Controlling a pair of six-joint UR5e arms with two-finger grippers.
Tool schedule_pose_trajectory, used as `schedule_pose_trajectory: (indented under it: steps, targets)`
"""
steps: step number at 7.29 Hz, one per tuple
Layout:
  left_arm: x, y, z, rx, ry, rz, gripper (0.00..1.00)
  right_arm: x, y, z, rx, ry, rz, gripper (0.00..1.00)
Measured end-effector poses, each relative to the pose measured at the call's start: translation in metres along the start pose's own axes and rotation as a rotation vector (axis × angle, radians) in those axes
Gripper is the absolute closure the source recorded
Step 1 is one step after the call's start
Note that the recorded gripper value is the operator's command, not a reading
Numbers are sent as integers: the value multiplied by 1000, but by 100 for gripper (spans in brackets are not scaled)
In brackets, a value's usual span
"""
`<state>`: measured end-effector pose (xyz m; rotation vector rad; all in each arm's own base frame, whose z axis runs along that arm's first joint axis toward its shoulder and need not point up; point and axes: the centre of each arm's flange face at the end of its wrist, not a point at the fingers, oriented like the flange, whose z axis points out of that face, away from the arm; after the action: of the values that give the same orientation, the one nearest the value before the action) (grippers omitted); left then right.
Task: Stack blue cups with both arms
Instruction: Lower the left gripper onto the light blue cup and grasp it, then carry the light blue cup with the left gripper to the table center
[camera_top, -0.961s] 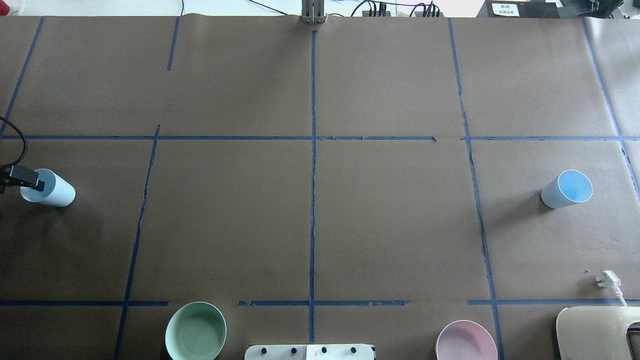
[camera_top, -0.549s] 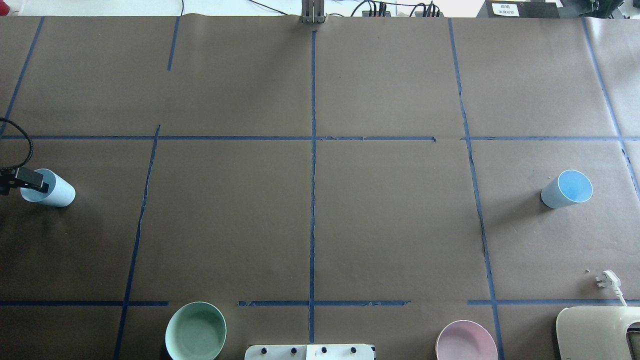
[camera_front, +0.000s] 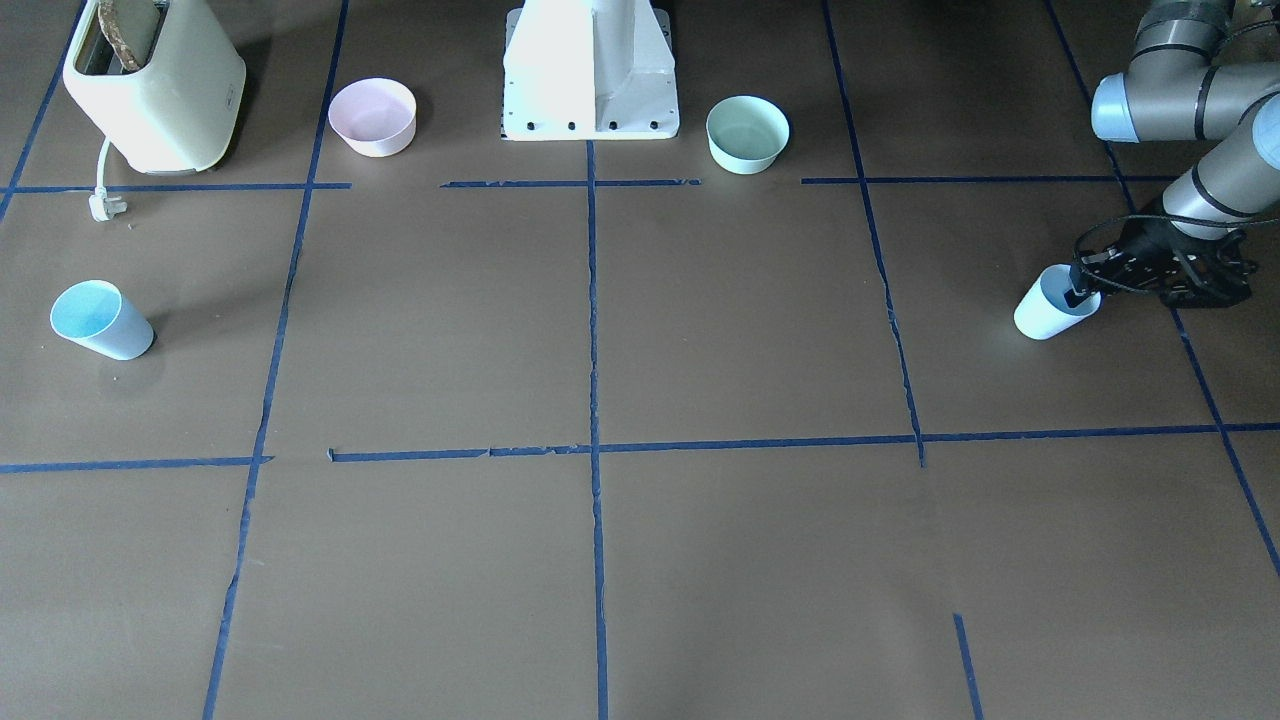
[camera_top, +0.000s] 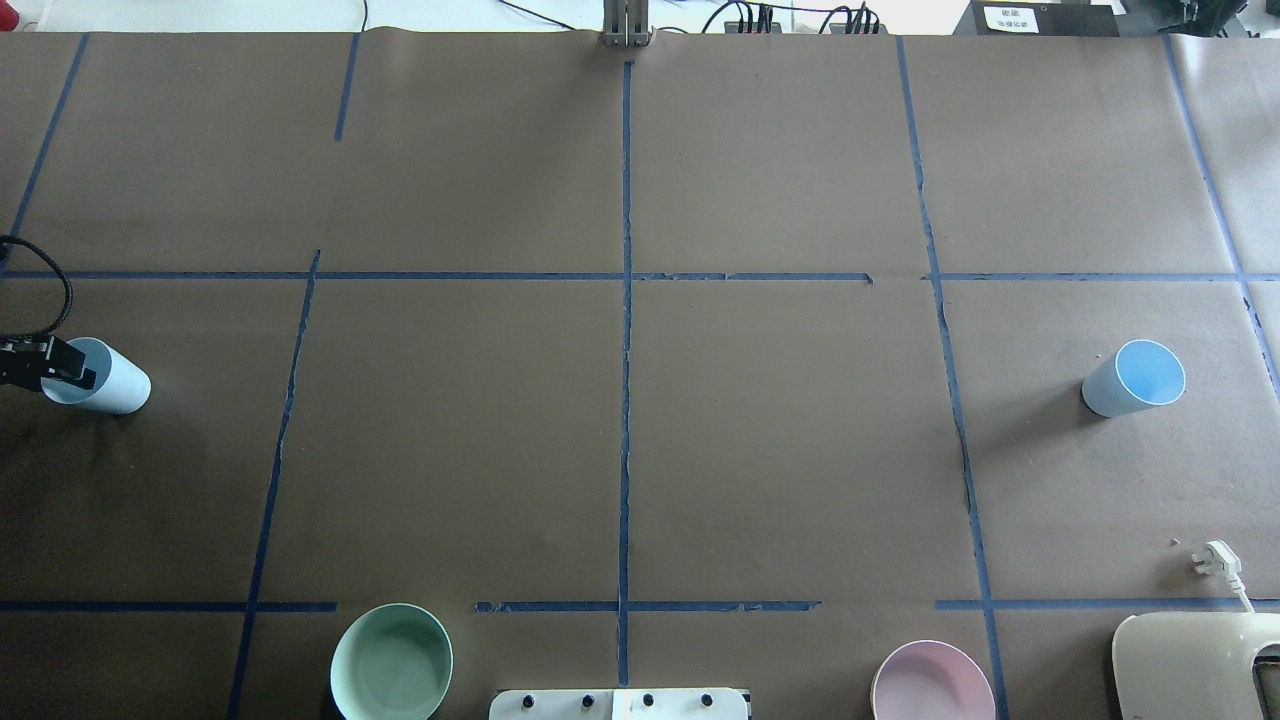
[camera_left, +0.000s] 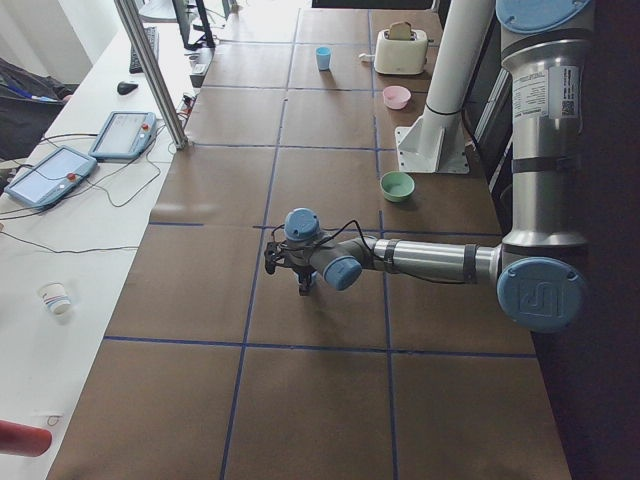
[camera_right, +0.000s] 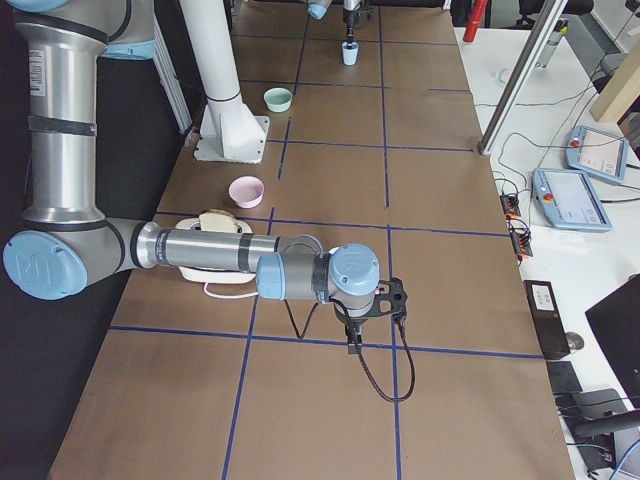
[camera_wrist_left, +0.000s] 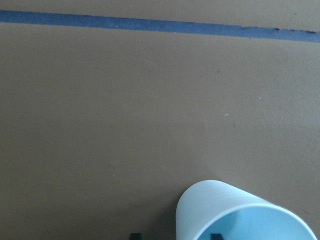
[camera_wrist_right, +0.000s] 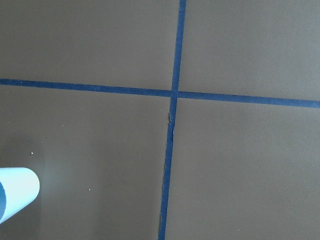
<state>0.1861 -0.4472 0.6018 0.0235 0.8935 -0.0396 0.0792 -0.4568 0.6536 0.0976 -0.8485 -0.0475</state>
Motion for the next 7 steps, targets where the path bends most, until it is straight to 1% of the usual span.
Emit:
schedule_pose_trajectory:
  steps: [2,4,5,6,7]
  targets:
    - [31,2,-26,-18,49,-20,100,-4,-5,-4,8,0,-8,0]
    - [95,-5,-68,-35,67,-76,100,-6,-8,-5,18,1,-20,0]
    - [139,-16,-87,-35,77,-115,100,-6,-8,-5,20,0,-21,0]
    - [193,-21,-94,-42,102,-157,100,-10,-12,-6,22,1,-31,0]
    - [259,-16,-87,-59,120,-204,100,-17,-20,-8,27,6,-49,0]
